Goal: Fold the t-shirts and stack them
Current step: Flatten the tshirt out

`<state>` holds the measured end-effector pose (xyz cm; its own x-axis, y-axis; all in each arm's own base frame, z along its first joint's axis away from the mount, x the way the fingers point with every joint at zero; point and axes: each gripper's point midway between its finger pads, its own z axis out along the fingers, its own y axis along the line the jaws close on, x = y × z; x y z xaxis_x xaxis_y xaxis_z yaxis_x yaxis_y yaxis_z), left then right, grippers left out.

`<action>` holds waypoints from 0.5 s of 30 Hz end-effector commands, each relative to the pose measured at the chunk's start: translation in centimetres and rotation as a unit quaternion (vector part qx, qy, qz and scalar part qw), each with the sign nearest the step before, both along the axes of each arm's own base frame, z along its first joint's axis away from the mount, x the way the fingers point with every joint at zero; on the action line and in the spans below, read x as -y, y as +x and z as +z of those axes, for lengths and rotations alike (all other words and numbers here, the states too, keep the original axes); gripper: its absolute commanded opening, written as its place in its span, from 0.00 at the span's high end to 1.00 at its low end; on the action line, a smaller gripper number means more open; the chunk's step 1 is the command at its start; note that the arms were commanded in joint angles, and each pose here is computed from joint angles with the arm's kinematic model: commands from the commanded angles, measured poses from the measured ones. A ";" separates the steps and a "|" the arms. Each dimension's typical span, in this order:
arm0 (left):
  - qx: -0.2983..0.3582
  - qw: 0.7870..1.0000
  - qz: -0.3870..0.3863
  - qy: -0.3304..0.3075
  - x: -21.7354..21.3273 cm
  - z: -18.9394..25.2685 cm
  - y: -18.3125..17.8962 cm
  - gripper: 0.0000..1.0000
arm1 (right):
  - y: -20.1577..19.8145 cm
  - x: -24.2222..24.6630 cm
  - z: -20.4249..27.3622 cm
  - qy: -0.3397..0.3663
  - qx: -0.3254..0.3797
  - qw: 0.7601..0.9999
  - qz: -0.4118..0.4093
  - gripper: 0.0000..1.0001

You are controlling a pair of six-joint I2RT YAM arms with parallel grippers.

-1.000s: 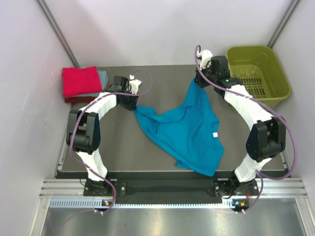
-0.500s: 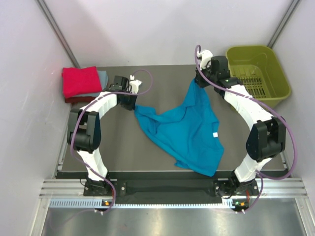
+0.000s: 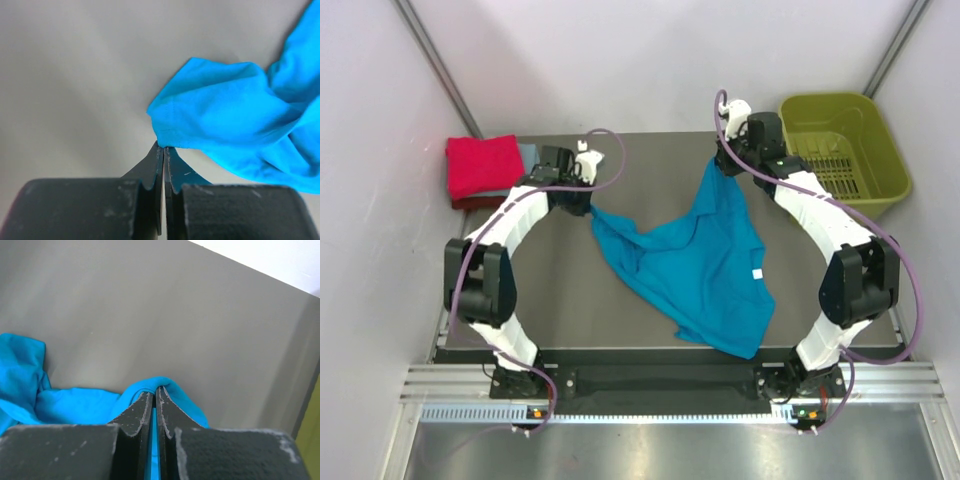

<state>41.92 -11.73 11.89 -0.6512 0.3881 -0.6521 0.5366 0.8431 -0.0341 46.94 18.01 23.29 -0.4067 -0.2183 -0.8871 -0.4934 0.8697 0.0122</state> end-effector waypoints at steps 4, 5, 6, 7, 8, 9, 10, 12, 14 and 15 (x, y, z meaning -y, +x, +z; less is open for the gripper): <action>0.091 0.996 -0.007 0.002 -0.8 7.9 -0.5 1.00 | 0.7 -0.5 5.3 0.014 0.072 0.997 0.001 1.00; 0.094 0.996 -0.007 0.001 -0.8 8.5 -0.8 1.00 | 0.7 -0.6 5.2 0.015 0.071 0.997 0.001 1.00; 0.099 0.995 -0.003 -0.002 -0.8 9.3 -0.8 1.00 | 0.8 -0.6 5.5 0.016 0.073 0.997 0.000 1.00; 0.101 0.995 0.001 0.000 -1.0 9.8 -1.0 1.00 | 0.9 -0.3 5.7 0.018 0.074 0.997 -0.003 1.00; 0.118 0.993 0.006 -0.002 -1.2 11.1 -1.1 1.00 | 1.0 -0.2 6.1 0.019 0.078 0.997 -0.006 1.00; 0.131 0.991 0.009 -0.002 -1.3 12.1 -1.1 1.00 | 1.3 0.1 7.1 0.020 0.089 0.996 -0.013 1.00; 0.144 0.990 0.013 0.001 -1.5 12.9 -1.1 1.00 | 1.5 0.6 7.9 0.022 0.098 0.995 -0.020 1.00; 0.185 0.982 0.025 0.008 -2.2 15.4 -0.9 1.00 | 2.0 1.4 10.3 0.019 0.127 0.991 -0.034 1.00; 0.204 0.978 0.033 0.015 -2.7 16.9 -0.9 1.00 | 2.3 2.8 12.3 0.014 0.150 0.987 -0.052 1.00; 0.219 0.975 0.035 0.015 -2.9 18.2 -0.7 1.00 | 2.5 3.6 14.2 0.015 0.167 0.984 -0.066 1.00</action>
<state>40.53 -9.98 23.61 -0.4755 0.3807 -0.7931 0.4927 0.8621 0.1184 48.73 16.75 27.86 -0.3233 -0.1966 -0.9257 -0.4430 0.8958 -0.0356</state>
